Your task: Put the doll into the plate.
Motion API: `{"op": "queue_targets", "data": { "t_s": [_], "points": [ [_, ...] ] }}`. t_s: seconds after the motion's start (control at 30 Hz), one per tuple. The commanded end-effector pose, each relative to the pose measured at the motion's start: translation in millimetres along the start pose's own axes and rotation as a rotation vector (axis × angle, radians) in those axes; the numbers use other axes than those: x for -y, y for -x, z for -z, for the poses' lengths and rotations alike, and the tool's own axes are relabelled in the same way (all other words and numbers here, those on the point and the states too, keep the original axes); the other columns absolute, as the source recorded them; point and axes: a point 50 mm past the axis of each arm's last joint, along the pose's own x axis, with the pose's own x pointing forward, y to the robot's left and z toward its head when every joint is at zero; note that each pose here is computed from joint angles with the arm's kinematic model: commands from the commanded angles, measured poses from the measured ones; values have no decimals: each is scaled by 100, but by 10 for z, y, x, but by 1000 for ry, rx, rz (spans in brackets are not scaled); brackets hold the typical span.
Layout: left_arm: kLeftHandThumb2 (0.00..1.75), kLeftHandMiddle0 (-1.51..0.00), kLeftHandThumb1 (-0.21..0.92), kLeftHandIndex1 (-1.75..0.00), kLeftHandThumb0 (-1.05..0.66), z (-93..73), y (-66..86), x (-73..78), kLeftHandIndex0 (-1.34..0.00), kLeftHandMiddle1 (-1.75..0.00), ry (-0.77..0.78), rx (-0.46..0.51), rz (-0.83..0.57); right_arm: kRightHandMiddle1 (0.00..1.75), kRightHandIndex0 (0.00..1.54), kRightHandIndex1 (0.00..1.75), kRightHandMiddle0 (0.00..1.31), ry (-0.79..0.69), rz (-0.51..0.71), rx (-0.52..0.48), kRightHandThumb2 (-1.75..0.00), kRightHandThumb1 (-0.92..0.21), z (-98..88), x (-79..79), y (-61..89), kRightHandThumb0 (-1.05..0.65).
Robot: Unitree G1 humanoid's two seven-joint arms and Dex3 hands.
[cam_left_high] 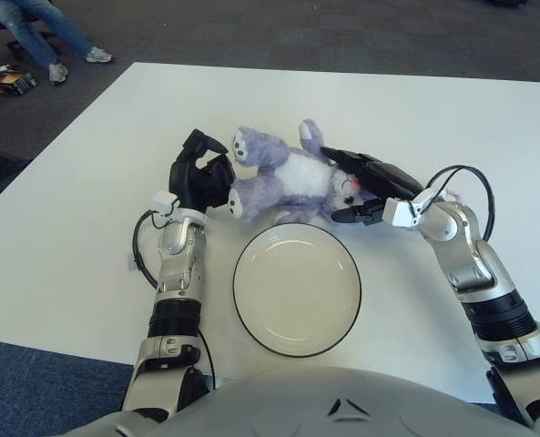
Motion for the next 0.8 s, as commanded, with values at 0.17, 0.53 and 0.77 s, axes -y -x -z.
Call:
{"op": "queue_targets", "data": {
  "t_s": [0.17, 0.53, 0.77],
  "points": [
    [124, -113, 38, -175, -46, 288, 293, -64, -56, -175, 34, -133, -74, 33, 14, 5, 0, -27, -44, -4, -42, -92, 8, 13, 12, -105],
    [125, -114, 37, -175, -46, 275, 292, -56, -56, -175, 35, -124, -74, 46, 14, 4, 0, -37, -104, -55, -43, -92, 135, -87, 21, -105],
    [125, -114, 37, -175, -46, 275, 292, -55, -56, -175, 31, -124, -76, 45, 10, 2, 0, -38, -135, -85, -35, -92, 176, -121, 17, -105]
  ]
}}
